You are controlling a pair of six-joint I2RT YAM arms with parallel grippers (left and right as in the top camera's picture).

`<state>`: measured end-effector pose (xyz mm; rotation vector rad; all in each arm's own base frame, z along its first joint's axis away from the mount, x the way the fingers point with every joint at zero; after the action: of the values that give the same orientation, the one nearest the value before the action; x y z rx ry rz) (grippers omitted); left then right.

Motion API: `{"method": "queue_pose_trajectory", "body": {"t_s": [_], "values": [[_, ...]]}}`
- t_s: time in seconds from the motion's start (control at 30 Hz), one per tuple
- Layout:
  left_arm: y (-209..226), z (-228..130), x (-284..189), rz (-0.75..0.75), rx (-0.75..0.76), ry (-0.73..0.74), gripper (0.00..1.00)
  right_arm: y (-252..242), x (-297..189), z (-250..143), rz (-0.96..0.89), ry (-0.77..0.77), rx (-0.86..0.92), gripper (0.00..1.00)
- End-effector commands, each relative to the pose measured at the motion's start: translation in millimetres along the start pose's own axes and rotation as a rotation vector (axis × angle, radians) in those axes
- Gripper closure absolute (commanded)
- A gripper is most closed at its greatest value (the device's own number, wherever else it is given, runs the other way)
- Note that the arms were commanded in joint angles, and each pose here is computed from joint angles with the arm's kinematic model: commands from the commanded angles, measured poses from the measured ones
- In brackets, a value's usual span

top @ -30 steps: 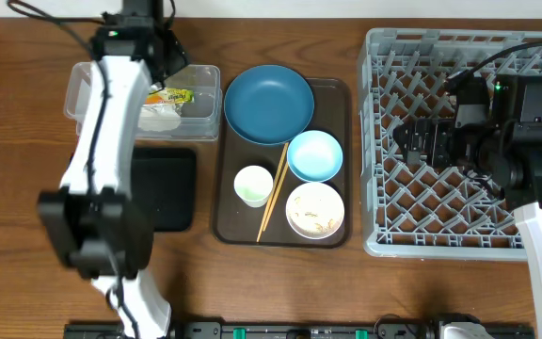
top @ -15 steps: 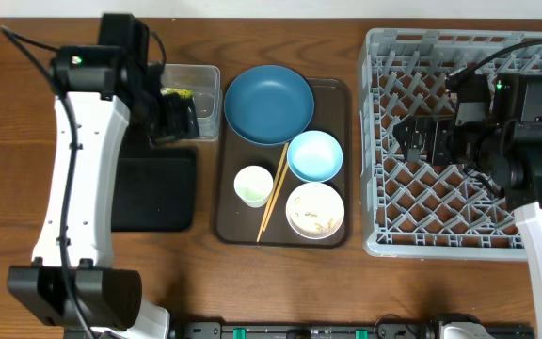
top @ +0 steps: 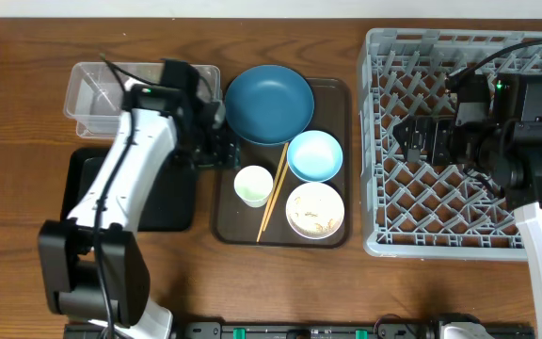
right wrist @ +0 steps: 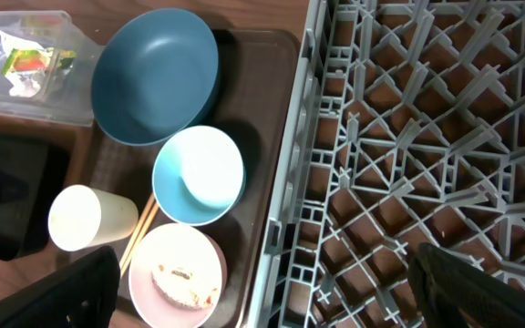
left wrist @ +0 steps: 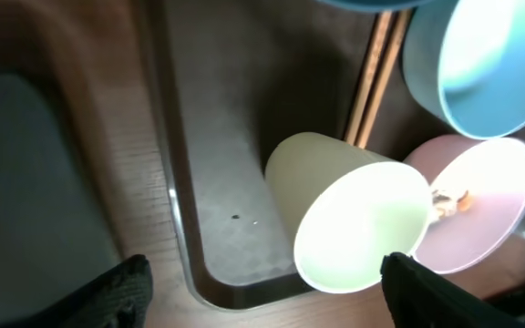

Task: Sort waste into correct bins and load items into the dishwasher rack
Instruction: 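Grasp white paper cup with left gripper and lift it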

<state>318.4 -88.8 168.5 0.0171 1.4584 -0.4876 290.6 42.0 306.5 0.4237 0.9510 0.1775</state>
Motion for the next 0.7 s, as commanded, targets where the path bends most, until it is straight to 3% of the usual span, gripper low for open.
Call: {"method": "queue_pose_trajectory", "body": {"t_s": [0.0, 0.2, 0.33, 0.47, 0.67], "values": [[3.7, -4.1, 11.2, 0.109, -0.017, 0.046, 0.19, 2.8, -3.7, 3.7, 0.011, -0.012, 0.004, 0.01], [-1.4, -10.4, 30.9, 0.150, 0.022, 0.102, 0.28, 2.5, -3.7, 2.7, 0.010, -0.006, 0.005, 0.01], [-2.5, -7.4, 41.9, 0.147, 0.027, 0.113, 0.46, 2.2, -3.6, 1.8, 0.008, -0.002, 0.007, 0.01], [-3.7, -5.4, 51.0, 0.141, 0.026, 0.125, 0.50, 1.8, -3.6, 0.6, 0.006, 0.005, 0.009, 0.01], [-6.2, -4.1, 56.2, 0.141, 0.018, 0.130, 0.67, 1.3, -3.7, -0.8, 0.003, 0.012, 0.012, 0.01]]}}
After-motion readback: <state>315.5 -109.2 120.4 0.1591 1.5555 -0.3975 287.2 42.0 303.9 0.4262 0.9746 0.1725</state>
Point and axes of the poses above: each gripper's point midway between its finger pads, its own x axis out along the fingers, its own y axis along the line the jaws close on, z = x × y, the point moved 6 cm from there along -x, back along the fingers, and after that the axes turned 14 degrees about x, right-handed, at the moved point
